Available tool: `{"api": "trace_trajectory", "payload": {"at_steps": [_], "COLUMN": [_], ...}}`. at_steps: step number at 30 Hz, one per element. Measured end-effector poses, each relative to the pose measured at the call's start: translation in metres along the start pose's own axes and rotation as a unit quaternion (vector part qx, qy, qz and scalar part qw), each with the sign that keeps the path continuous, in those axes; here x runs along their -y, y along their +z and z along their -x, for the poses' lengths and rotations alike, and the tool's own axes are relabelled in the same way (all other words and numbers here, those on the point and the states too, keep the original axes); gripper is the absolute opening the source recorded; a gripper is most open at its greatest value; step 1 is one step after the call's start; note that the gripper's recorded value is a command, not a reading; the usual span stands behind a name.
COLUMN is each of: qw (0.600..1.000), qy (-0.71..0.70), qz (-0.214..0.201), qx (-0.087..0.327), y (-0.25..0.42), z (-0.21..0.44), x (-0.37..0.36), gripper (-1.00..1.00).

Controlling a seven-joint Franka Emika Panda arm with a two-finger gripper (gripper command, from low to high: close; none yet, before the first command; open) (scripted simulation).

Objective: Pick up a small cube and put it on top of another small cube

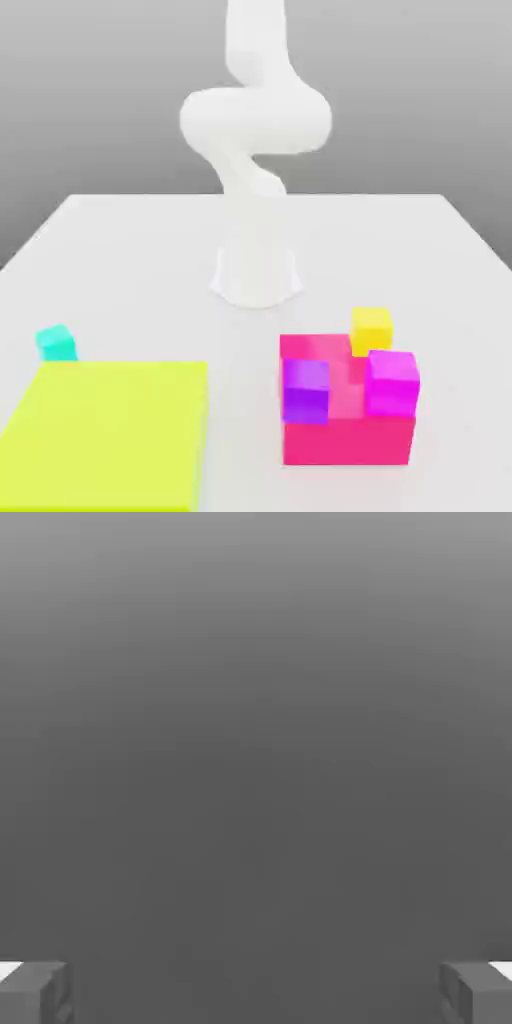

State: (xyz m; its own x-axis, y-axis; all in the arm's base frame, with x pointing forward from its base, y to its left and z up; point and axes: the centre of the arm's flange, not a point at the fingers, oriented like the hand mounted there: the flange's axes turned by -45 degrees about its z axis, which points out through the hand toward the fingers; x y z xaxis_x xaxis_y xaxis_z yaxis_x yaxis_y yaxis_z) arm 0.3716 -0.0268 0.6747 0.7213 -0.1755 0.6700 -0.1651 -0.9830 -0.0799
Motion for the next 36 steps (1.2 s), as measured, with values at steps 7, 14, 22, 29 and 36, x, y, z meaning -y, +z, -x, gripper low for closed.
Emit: {"api": "trace_trajectory", "payload": {"at_steps": [7, 14, 22, 29, 36], "qw": [0.966, 0.869, 0.684, 0.460, 0.393], "qy": [0.233, 0.453, 0.670, 0.817, 0.845], "qz": [0.088, 0.174, 0.263, 0.329, 0.344], "qx": [0.063, 0.101, 0.119, 0.112, 0.112], "y": [0.113, 0.194, 0.247, 0.259, 0.300], "z": [0.029, 0.098, 0.217, 0.347, 0.413], "x": [-0.092, -0.194, -0.294, -0.356, -0.361], "gripper": [0.00, 0.00, 0.00, 0.00, 0.00]}}
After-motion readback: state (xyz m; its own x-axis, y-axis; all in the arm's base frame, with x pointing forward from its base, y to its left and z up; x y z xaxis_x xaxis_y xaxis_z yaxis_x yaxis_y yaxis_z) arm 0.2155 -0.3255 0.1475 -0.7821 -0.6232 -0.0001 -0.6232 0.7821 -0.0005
